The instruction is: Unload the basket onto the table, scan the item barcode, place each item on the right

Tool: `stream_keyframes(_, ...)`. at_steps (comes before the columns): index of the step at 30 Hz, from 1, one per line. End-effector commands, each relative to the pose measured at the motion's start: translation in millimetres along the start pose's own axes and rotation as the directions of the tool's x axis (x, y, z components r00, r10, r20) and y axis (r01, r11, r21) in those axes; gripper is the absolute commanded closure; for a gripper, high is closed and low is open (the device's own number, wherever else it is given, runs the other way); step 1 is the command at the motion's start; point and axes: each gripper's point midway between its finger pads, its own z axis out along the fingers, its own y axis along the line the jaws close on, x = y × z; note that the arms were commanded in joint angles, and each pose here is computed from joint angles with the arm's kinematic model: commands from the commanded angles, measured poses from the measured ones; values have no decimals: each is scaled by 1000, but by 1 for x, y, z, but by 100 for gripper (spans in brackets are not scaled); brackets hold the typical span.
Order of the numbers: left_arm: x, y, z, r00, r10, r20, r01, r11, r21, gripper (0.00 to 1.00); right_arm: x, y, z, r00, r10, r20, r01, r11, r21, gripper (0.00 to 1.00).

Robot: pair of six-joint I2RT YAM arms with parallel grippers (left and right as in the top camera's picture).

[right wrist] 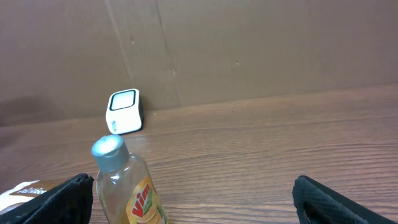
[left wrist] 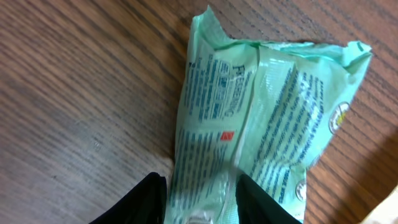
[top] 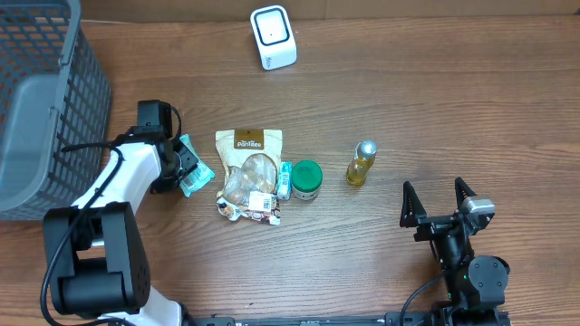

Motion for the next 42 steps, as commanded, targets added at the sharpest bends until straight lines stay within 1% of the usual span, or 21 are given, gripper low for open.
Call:
stream_keyframes(1, 11, 3, 19, 998, -17, -52, 16, 1000, -22, 60, 3, -1, 1, 1000, 3, -3, -3, 1000, 4, 0)
stream_keyframes(6, 22, -1, 38, 993, -17, -114, 17, 1000, -7, 65, 3, -1, 1, 1000, 3, -3, -3, 1000, 4, 0)
stream_keyframes(9, 21, -2, 38, 993, -17, -113, 17, 1000, -1, 73, 3, -1, 1, 1000, 3, -3, -3, 1000, 4, 0)
stream_keyframes(13, 21, -2, 38, 993, -18, -113, 18, 1000, -1, 81, 3, -1, 1, 1000, 3, -3, -3, 1000, 4, 0)
stream_keyframes(18, 20, -3, 38, 994, -18, -110, 18, 1000, 1, 82, 3, -1, 1, 1000, 3, -3, -3, 1000, 4, 0)
stream_keyframes(20, 19, -3, 38, 994, -17, -108, 18, 1000, 3, 80, 3, -1, 1, 1000, 3, -3, -3, 1000, 4, 0)
stream_keyframes(24, 19, -3, 37, 994, -10, -107, 11, 1000, 3, 69, 3, -1, 1, 1000, 3, -3, -3, 1000, 4, 0)
stream_keyframes(26, 19, -3, 37, 994, -12, -107, 13, 1000, 3, 67, 3, -1, 1, 1000, 3, -3, -3, 1000, 4, 0)
stream_keyframes(28, 19, -3, 38, 994, -12, -108, 12, 1000, 3, 54, 3, -1, 1, 1000, 3, -3, -3, 1000, 4, 0)
stream_keyframes(29, 19, -2, 38, 994, -12, -108, 12, 1000, 2, 54, 3, -1, 1, 1000, 3, -3, -3, 1000, 4, 0)
stream_keyframes(30, 19, -2, 38, 994, -11, -109, 12, 1000, 2, 55, 3, -1, 1, 1000, 3, -3, -3, 1000, 4, 0)
stream_keyframes(31, 20, -3, 38, 994, -10, -109, 10, 1000, 2, 62, 3, -1, 1, 1000, 3, -3, -3, 1000, 4, 0)
stream_keyframes(33, 20, -3, 38, 994, -10, -109, 10, 1000, 3, 85, 3, -1, 1, 1000, 3, -3, -3, 1000, 4, 0)
stream_keyframes(34, 20, -3, 38, 994, -10, -109, 10, 1000, 3, 94, 3, -1, 1, 1000, 3, -3, -3, 1000, 4, 0)
stream_keyframes(38, 22, -5, 36, 992, -9, -125, 11, 1000, 14, 96, 3, -1, 1, 1000, 3, -3, -3, 1000, 4, 0)
stream_keyframes(42, 17, -10, 21, 990, 35, -137, -33, 999, 21, 96, 3, -1, 1, 1000, 3, -3, -3, 1000, 4, 0)
